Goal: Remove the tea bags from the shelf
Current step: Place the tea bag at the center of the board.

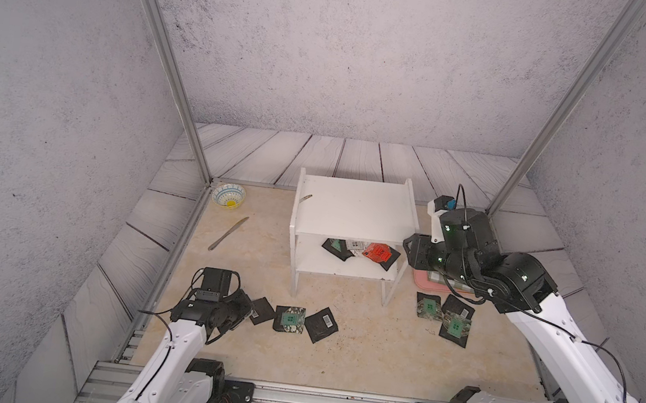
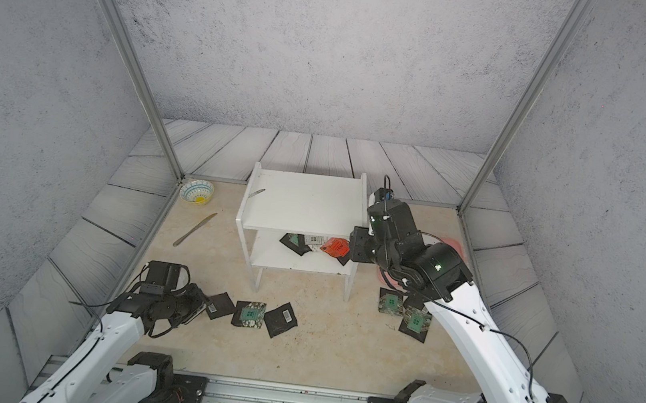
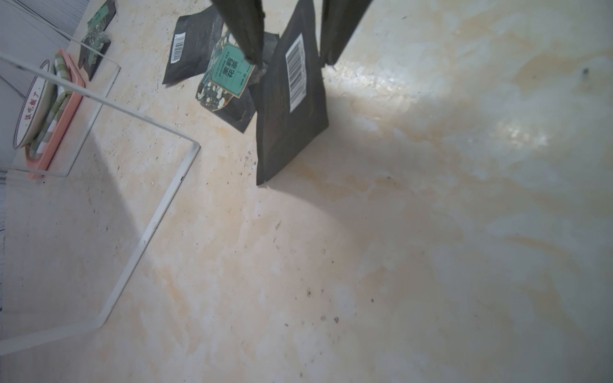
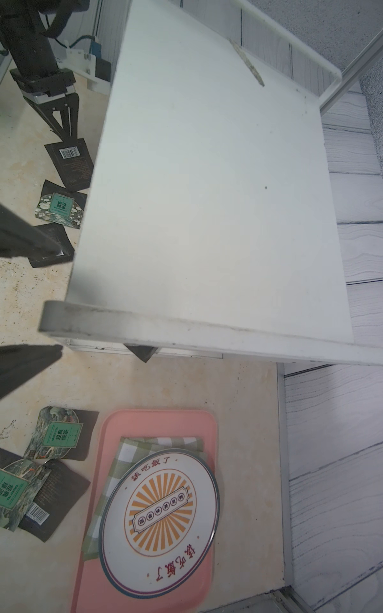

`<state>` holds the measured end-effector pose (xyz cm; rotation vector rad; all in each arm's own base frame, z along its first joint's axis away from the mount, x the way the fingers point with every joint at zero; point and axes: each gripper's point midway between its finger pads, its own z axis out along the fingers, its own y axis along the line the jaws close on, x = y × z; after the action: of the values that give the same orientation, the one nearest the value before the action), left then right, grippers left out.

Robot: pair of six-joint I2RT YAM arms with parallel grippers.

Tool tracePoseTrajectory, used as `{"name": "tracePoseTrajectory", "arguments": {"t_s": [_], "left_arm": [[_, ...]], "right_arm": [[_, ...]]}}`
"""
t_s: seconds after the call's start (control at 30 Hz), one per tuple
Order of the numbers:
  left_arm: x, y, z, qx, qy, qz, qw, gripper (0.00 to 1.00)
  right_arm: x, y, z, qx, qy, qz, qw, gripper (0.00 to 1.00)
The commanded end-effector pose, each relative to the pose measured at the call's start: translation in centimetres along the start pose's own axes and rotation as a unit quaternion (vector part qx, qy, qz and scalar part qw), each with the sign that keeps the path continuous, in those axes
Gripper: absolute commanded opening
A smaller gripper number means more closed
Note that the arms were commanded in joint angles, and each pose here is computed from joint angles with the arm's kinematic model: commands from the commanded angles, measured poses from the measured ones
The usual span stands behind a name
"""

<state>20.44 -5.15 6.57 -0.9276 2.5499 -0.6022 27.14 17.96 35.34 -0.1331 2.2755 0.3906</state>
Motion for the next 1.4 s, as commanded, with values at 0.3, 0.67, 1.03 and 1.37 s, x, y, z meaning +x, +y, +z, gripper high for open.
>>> {"name": "tracePoseTrajectory", "arguments": {"t_s": [0.3, 0.67, 1.03, 1.37], "left_arm": [[-1.1, -0.9, -3.1, 0.007, -0.040, -0.001, 0.999, 0.49], [-1.3, -4.4, -6.3, 0.052, -0.029, 0.055, 0.997, 0.54], [-2.0, -10.1, -10.9, 0.127, -0.030, 0.125, 0.984, 0.58], [-2.3, -13.6, -14.5, 0.170, -0.040, 0.171, 0.970, 0.60]], "right_arm": [[-0.4, -0.2, -1.2, -0.006, -0.016, 0.008, 1.000, 0.47], [-0.8, 0.0, -2.2, -0.015, -0.017, 0.013, 1.000, 0.49], [-1.4, 0.0, -3.7, -0.016, -0.018, 0.010, 1.000, 0.56], [-2.0, -0.3, -5.3, -0.022, -0.032, 0.013, 0.999, 0.61]]}}
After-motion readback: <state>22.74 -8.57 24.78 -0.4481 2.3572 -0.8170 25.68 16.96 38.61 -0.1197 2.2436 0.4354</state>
